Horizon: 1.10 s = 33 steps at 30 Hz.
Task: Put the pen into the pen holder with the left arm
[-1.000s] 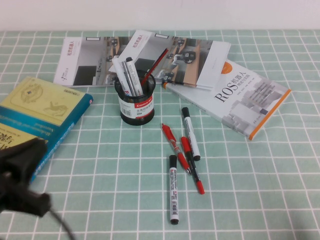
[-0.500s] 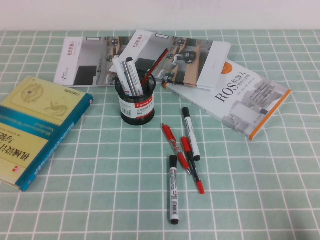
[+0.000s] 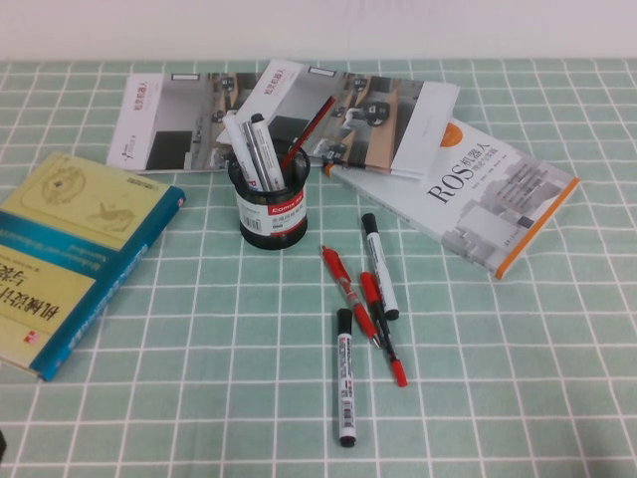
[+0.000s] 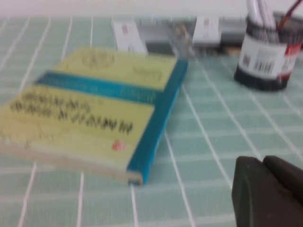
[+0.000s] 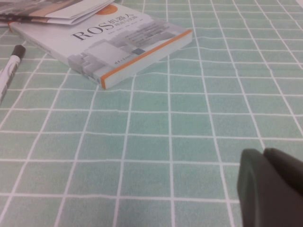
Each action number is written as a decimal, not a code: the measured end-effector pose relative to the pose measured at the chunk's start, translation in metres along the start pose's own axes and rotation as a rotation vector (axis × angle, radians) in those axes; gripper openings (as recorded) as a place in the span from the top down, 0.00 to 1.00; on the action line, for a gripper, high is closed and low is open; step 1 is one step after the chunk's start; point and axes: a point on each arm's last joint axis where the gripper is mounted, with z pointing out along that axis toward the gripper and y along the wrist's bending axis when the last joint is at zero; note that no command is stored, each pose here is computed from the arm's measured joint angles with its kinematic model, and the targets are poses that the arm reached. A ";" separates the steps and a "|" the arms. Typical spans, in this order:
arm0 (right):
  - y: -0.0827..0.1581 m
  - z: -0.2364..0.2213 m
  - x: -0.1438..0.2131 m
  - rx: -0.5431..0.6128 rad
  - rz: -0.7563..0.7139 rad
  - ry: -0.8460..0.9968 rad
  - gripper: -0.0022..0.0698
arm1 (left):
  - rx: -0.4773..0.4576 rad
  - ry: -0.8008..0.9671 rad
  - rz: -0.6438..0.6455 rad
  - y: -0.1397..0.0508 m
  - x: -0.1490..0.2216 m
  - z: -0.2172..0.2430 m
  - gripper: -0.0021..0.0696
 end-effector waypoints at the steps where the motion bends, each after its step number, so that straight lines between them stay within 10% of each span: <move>1: 0.000 0.000 0.000 0.000 0.000 0.000 1.00 | 0.000 0.022 0.000 0.000 0.002 0.000 0.97; 33: 0.000 0.000 0.000 0.000 0.000 0.000 1.00 | 0.000 0.100 0.006 0.000 0.008 -0.001 0.97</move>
